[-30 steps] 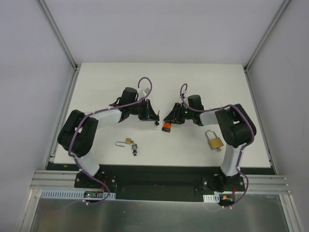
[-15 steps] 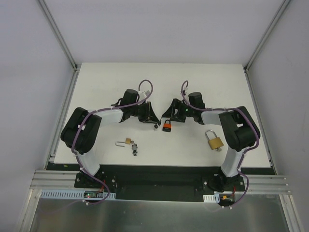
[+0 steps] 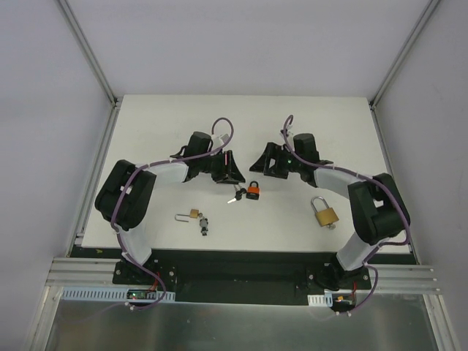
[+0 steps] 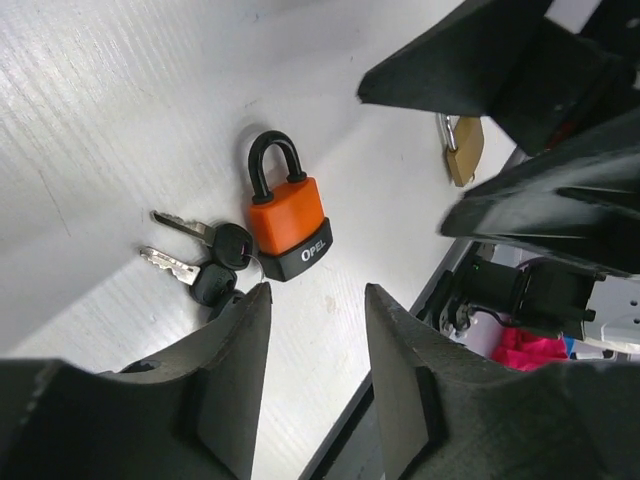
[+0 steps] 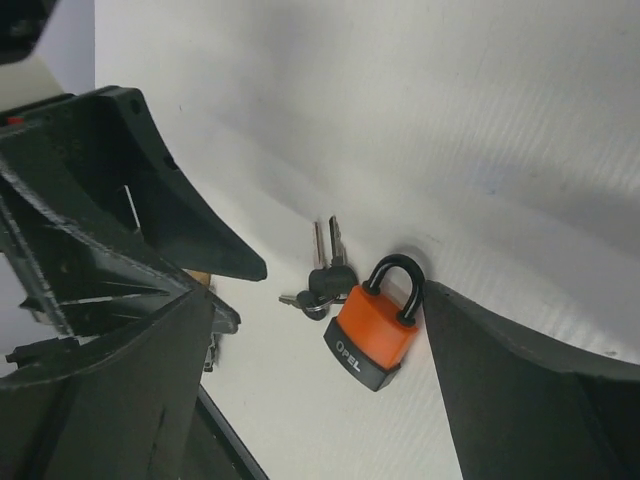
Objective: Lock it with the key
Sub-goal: Place the key at the center of the board, then move the lock to the center of the board.
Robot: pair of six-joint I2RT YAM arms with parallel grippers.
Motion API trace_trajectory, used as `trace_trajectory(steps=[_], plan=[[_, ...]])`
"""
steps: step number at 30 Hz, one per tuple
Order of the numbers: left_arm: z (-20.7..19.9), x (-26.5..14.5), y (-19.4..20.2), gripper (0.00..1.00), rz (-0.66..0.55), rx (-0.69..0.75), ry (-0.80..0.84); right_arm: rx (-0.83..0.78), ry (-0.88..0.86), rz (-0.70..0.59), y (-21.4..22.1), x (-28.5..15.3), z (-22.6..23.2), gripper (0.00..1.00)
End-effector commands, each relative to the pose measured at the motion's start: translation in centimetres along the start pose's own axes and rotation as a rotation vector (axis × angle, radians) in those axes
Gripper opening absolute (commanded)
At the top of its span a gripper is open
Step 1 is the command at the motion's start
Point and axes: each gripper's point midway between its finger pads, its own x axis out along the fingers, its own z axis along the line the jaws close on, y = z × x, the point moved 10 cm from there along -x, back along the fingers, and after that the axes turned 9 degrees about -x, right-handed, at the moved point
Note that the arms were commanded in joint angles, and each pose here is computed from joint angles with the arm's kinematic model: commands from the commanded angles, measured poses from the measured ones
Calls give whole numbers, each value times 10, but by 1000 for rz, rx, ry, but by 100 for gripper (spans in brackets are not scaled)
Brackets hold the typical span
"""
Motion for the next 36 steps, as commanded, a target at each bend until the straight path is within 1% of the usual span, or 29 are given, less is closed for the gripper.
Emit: trace_trajectory(steps=[1, 2, 3, 5, 6, 9, 10, 12, 13, 14, 16, 17, 19, 22, 23, 24, 25, 32, 36], plan=[[-18, -13, -5, 43, -29, 100, 58, -63, 24, -71, -13, -28, 9, 89], [-20, -15, -5, 46, -42, 118, 63, -76, 26, -77, -14, -34, 12, 91], [-26, -21, -5, 52, -67, 152, 73, -83, 36, -84, -15, -37, 13, 93], [-33, -29, -2, 60, -102, 202, 91, -115, 47, -95, -16, -46, 17, 100], [-34, -32, -1, 65, -118, 217, 92, -123, 60, -100, -16, -49, 18, 97], [-44, -44, 2, 73, -170, 282, 129, -159, 87, -111, -17, -60, 23, 97], [-44, -47, 6, 77, -175, 293, 141, -163, 94, -113, -17, -63, 24, 97], [-53, -57, 5, 79, -223, 339, 209, -181, 106, -113, -17, -70, 27, 97], [-50, -59, 9, 80, -221, 334, 228, -184, 115, -112, -17, -72, 27, 97], [-55, -66, 11, 81, -222, 338, 280, -194, 116, -124, -17, -77, 30, 97], [-52, -75, 11, 82, -271, 364, 353, -200, 149, -114, -14, -82, 29, 97], [-55, -82, 14, 84, -275, 348, 394, -198, 163, -107, -12, -86, 30, 97], [-51, -92, 15, 86, -326, 374, 445, -214, 196, -110, -13, -91, 30, 97], [-52, -99, 18, 88, -349, 396, 466, -224, 275, -103, -10, -98, 27, 97], [-51, -100, 19, 99, -347, 404, 449, -220, 333, -94, -8, -102, 24, 97], [-53, -101, 18, 99, -348, 415, 444, -220, 365, -92, -9, -105, 24, 97], [-53, -102, 18, 99, -347, 418, 439, -214, 406, -62, -6, -109, 22, 97], [-54, -109, 19, 99, -378, 483, 333, -209, 735, -27, 7, -134, 4, 97], [-55, -109, 21, 99, -381, 489, 295, -174, 844, -18, 18, -145, -6, 97]])
